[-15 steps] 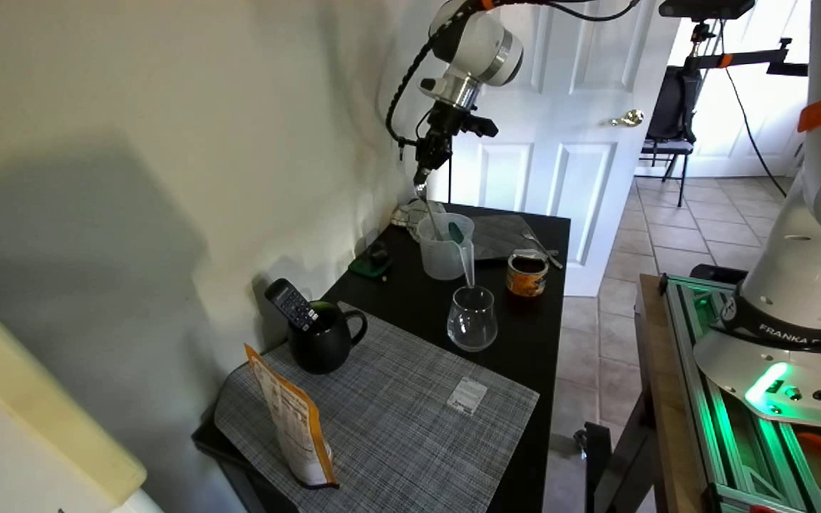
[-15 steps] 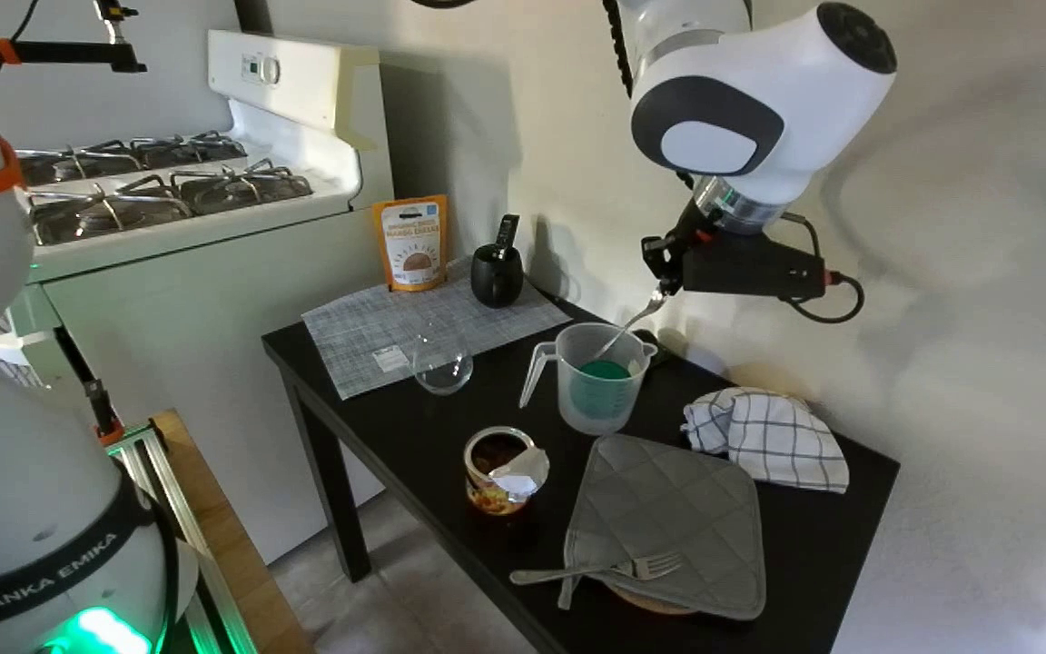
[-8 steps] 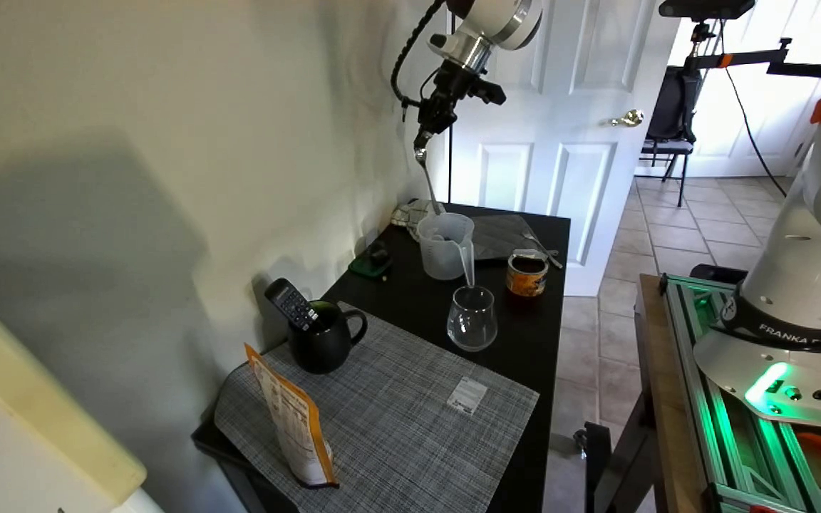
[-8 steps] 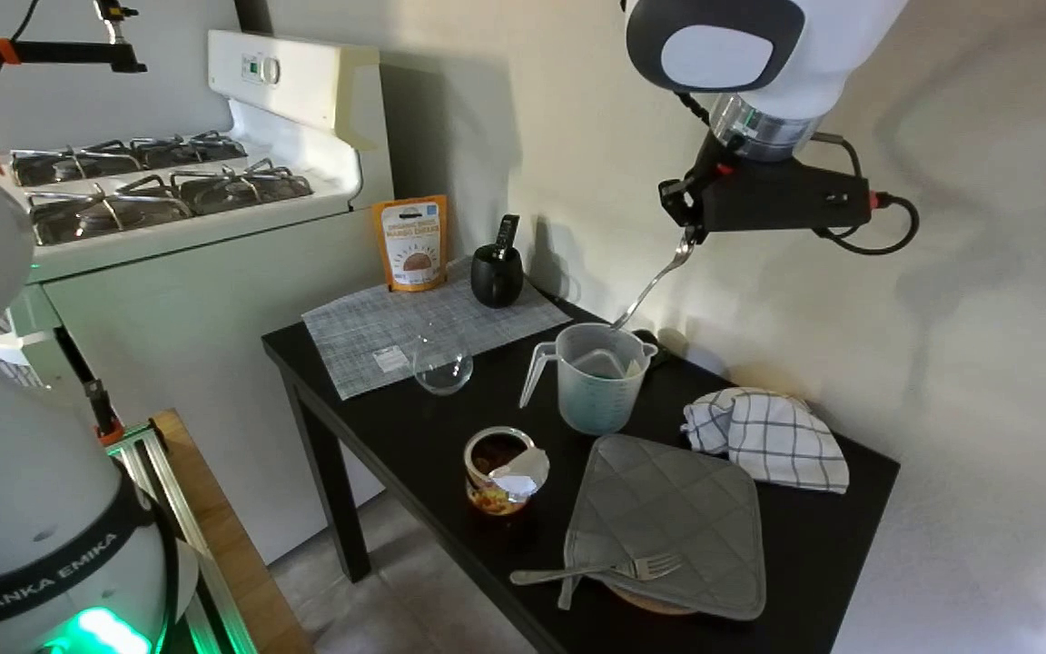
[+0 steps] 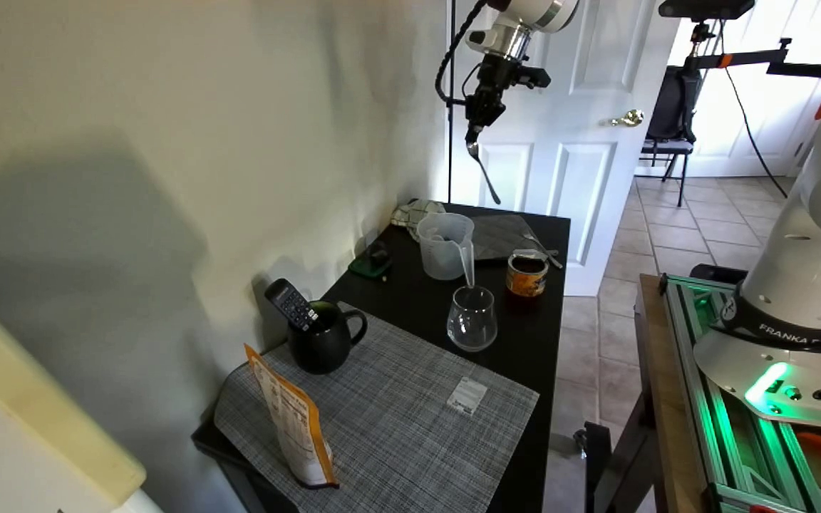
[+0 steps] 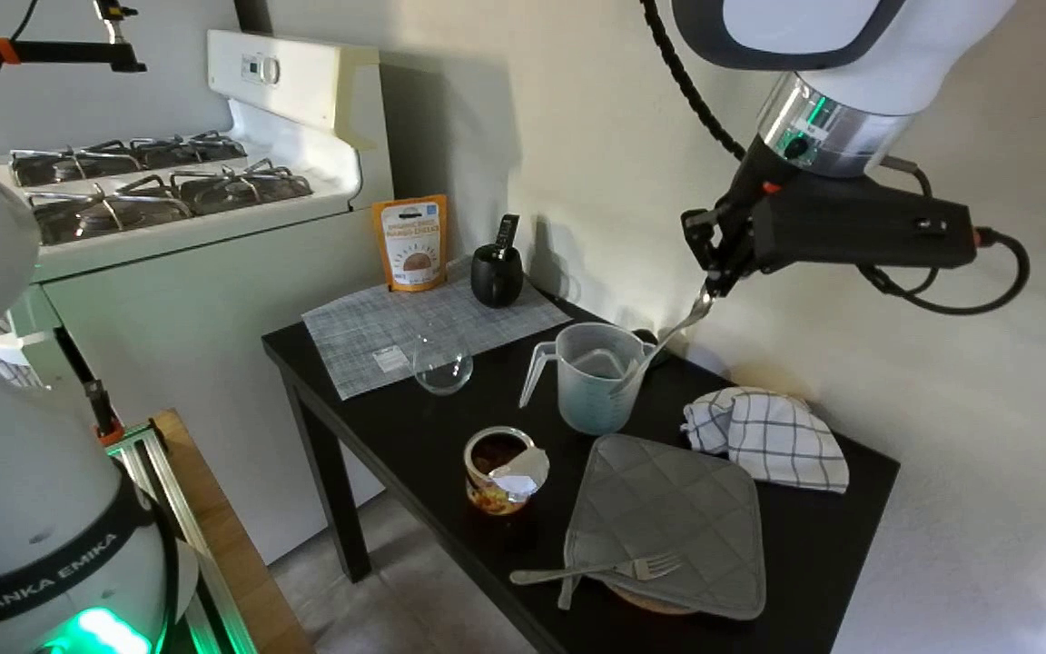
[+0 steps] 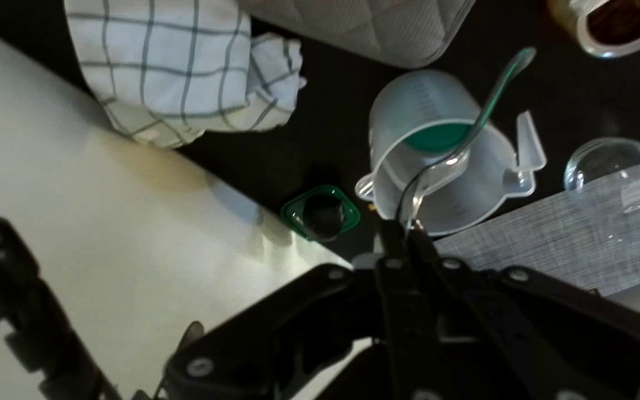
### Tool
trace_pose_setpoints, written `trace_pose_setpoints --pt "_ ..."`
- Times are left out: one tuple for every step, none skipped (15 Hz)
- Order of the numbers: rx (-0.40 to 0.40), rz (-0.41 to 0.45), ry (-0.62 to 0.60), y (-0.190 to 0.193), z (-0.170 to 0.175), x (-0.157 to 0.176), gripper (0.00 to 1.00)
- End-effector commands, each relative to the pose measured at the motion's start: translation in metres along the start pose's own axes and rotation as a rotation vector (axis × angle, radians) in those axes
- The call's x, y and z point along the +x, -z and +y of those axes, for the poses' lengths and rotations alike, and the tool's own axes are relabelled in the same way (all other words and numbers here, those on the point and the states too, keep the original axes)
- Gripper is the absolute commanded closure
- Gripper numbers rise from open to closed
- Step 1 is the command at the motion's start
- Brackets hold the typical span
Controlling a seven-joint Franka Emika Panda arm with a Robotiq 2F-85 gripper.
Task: Put the spoon onto the grey mat
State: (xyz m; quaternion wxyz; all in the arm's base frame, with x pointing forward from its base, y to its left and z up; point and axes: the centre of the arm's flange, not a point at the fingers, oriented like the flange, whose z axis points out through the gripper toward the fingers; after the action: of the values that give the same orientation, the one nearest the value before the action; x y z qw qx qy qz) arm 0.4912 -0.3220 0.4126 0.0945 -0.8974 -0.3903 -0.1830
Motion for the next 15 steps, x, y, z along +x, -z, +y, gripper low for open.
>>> trace_pose_setpoints --pt "0.068 -0.066 -0.061 -0.002 -0.007 -0.036 0.99" --pt "0.065 -0.064 -0.095 -0.005 -0.004 -0.044 0.99" --pt "0.063 -0.073 -0.129 -0.011 -0.003 -0.053 0.99" --pt "0.063 -0.073 -0.166 -0.018 0.0 -0.061 0.99" --pt "0.071 -0.068 -0.2 -0.025 0.002 -0.069 0.99" --pt "0.082 -0.073 -0.234 -0.034 0.006 -0.077 0.99" --pt "0.092 -0.071 -0.264 -0.043 0.009 -0.084 0.99" --pt "0.097 -0.068 -0.297 -0.053 0.012 -0.092 0.99" --pt "0.096 -0.061 -0.335 -0.06 0.015 -0.098 0.99" --pt "0.096 -0.054 -0.369 -0.068 0.016 -0.105 0.99" --pt "0.091 -0.046 -0.399 -0.074 0.02 -0.111 0.99" --pt "0.077 -0.035 -0.428 -0.079 0.025 -0.116 0.99" --pt "0.06 -0.019 -0.456 -0.082 0.032 -0.12 0.99" --pt "0.041 -0.007 -0.479 -0.084 0.04 -0.122 0.99" --pt "0.025 0.003 -0.501 -0.085 0.044 -0.125 0.99"
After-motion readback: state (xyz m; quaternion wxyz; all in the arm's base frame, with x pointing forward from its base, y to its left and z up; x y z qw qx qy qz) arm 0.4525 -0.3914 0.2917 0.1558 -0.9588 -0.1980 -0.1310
